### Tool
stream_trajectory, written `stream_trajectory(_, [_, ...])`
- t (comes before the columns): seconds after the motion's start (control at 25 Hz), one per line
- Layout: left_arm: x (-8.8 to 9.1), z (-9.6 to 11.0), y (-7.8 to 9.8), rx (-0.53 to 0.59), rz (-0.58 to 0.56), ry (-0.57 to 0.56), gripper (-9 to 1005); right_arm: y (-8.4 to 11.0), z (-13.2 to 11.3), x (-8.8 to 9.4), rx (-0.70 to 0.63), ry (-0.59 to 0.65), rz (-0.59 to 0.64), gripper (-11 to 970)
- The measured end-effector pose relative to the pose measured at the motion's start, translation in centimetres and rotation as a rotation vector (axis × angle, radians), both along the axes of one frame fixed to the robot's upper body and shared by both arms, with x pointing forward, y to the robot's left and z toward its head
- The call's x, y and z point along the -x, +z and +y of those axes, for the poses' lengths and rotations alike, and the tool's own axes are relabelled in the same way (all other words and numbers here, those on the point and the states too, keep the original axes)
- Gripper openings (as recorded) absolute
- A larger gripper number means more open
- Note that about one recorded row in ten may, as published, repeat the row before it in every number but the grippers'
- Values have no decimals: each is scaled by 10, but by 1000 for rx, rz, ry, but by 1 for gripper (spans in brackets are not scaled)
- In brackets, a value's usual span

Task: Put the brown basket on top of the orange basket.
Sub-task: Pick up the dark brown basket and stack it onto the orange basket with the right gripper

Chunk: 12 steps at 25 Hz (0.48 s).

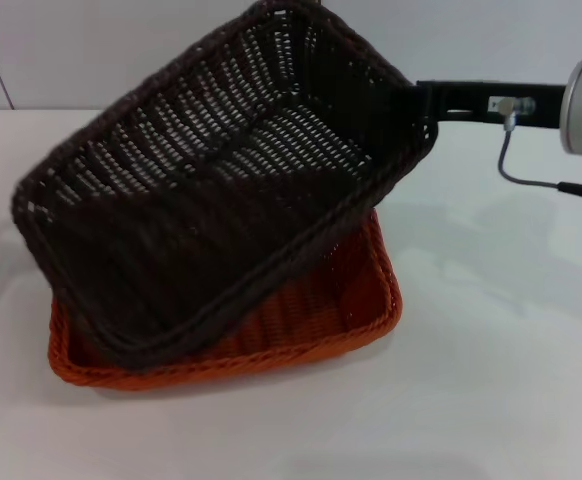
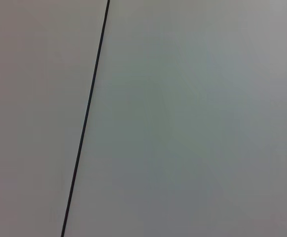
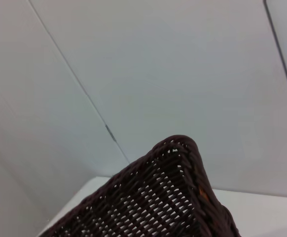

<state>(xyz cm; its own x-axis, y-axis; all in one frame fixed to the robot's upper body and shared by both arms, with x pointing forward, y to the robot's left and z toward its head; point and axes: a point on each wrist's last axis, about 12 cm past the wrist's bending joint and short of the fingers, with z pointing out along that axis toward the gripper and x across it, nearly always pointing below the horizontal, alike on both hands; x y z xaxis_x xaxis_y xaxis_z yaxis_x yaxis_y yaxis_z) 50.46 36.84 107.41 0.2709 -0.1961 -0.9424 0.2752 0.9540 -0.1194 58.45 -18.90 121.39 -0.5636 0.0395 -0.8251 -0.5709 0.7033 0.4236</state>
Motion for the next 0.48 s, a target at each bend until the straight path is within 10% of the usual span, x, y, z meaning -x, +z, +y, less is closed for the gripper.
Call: stream_trajectory(0.48, [5, 1, -4, 7, 15, 7, 113, -12, 7, 8, -113, -63, 3, 231])
